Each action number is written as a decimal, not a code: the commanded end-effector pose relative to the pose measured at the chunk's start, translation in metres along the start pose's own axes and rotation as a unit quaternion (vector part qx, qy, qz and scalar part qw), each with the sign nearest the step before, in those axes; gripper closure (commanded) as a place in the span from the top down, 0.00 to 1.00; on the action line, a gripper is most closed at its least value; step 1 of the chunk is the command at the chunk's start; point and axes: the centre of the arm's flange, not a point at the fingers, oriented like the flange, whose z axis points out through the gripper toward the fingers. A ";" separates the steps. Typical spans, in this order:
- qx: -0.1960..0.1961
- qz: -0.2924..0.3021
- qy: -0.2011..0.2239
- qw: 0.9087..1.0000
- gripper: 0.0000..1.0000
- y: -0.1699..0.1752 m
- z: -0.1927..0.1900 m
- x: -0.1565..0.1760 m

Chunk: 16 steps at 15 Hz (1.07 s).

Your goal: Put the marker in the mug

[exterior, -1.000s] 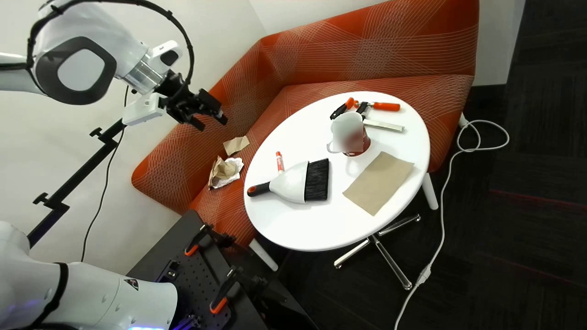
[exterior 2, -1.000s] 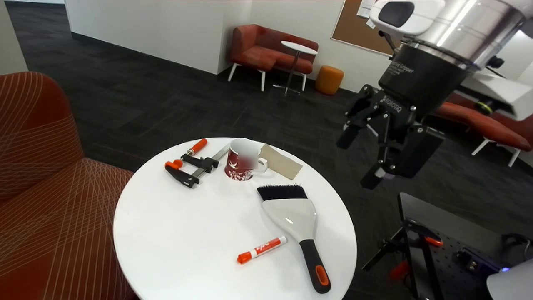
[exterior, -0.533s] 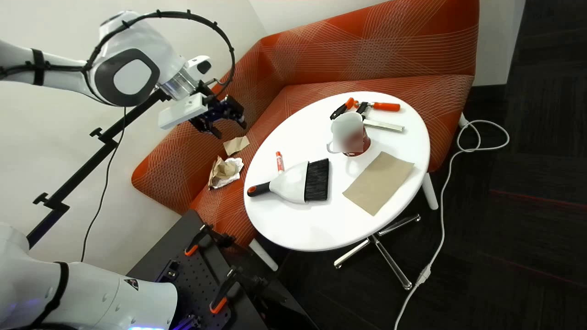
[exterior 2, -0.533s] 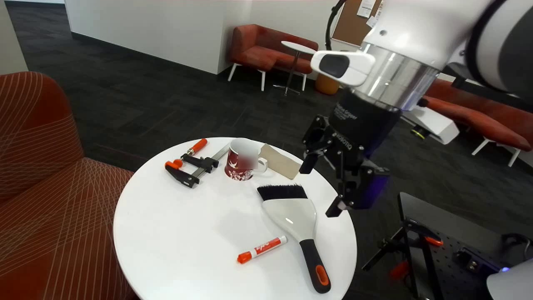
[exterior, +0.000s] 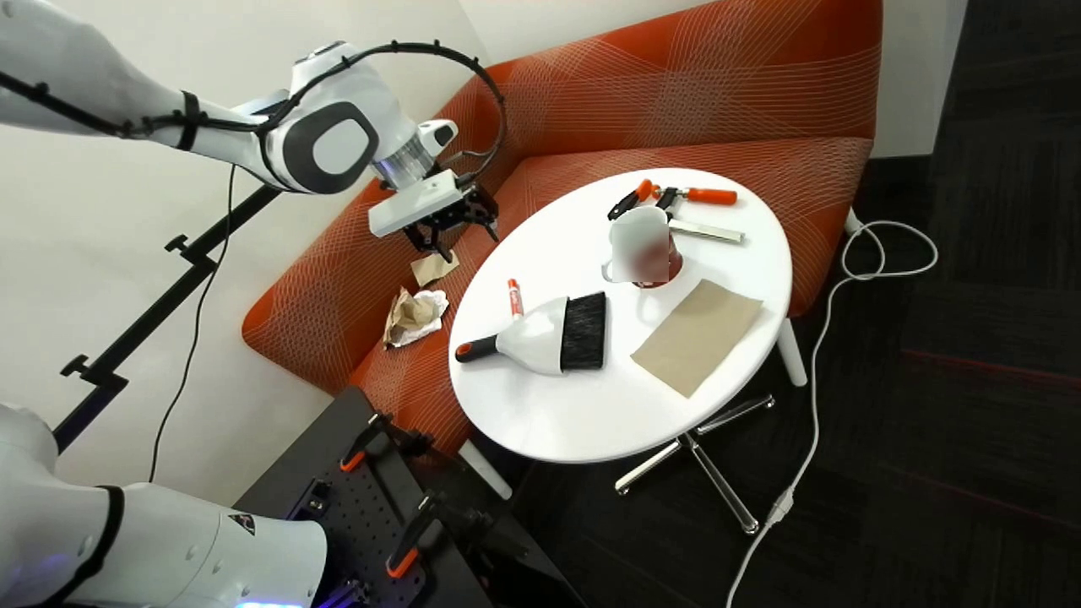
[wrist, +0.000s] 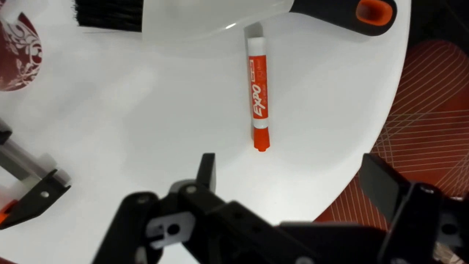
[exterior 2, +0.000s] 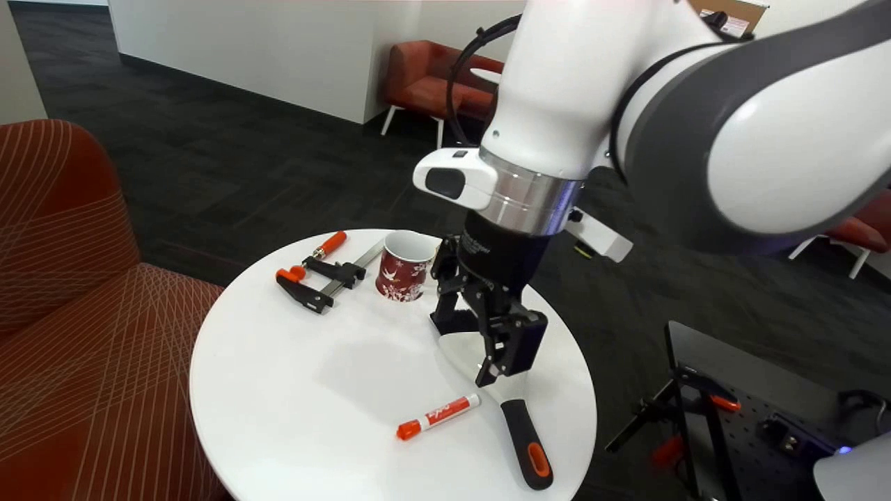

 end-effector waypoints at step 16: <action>-0.001 -0.020 0.016 1.000 1.00 0.022 0.110 0.011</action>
